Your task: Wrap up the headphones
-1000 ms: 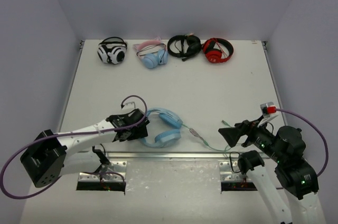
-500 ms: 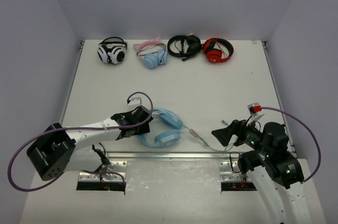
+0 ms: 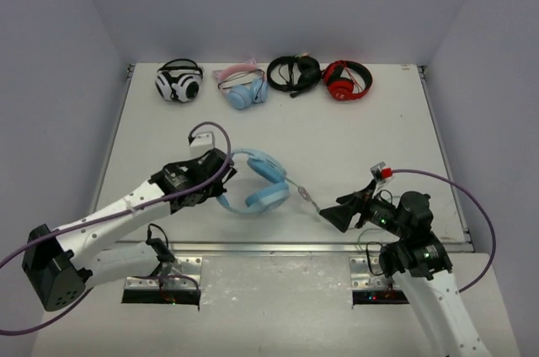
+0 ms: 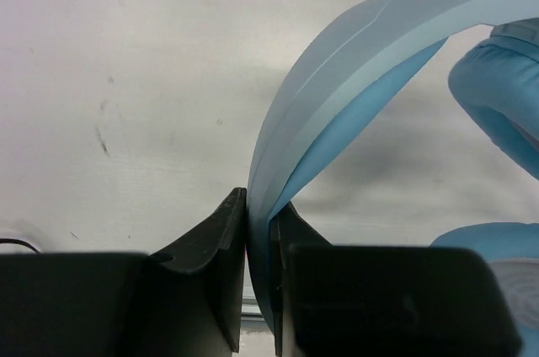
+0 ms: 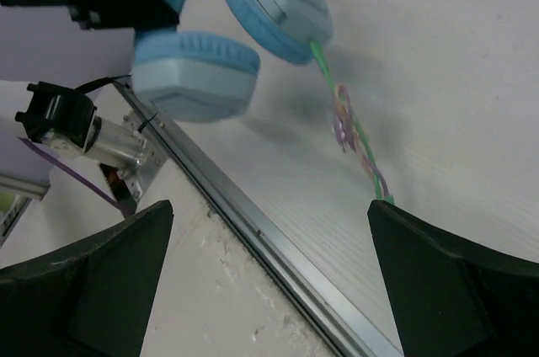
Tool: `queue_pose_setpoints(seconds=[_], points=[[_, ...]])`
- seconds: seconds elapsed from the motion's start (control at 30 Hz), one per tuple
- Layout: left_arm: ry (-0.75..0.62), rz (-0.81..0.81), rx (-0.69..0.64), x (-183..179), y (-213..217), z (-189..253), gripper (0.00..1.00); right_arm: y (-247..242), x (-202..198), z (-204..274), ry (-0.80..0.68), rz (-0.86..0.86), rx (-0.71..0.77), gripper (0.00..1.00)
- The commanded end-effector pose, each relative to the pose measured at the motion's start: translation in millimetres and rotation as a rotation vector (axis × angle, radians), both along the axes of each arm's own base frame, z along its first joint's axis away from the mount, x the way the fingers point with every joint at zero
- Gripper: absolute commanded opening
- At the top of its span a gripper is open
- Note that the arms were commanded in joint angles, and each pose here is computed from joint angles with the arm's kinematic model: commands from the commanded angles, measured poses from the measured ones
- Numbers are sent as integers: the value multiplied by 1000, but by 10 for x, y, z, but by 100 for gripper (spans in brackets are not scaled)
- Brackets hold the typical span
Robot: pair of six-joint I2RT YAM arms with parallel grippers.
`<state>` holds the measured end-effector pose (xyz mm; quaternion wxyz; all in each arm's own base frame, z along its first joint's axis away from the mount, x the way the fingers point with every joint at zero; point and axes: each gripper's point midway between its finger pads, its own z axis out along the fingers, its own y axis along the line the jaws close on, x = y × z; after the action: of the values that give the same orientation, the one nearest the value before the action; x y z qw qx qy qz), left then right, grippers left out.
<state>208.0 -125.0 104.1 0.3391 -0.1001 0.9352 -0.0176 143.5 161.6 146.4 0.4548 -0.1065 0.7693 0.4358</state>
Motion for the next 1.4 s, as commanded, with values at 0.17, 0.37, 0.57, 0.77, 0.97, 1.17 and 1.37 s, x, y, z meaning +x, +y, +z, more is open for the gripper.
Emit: queue_pose_setpoints(seconds=[0.17,0.37,0.57,0.77,0.97,1.17,1.37], points=[[-219,39,30,185,207,1297,0,251,188,-288,-122,136,83,85],[-283,51,53,239,285,1816,0,218,425,-271,-124,66,15,84],[-334,86,92,273,405,2153,0,210,475,32,-228,59,-51,99],[-359,44,22,234,335,2334,0,57,781,-98,-224,-63,-167,99],[-367,28,11,242,306,2427,0,316,728,-304,-167,85,-140,91],[-386,41,26,282,321,2515,0,383,653,-448,-154,82,-188,90],[-407,21,-7,276,286,2607,0,382,669,-411,-189,102,-218,81]])
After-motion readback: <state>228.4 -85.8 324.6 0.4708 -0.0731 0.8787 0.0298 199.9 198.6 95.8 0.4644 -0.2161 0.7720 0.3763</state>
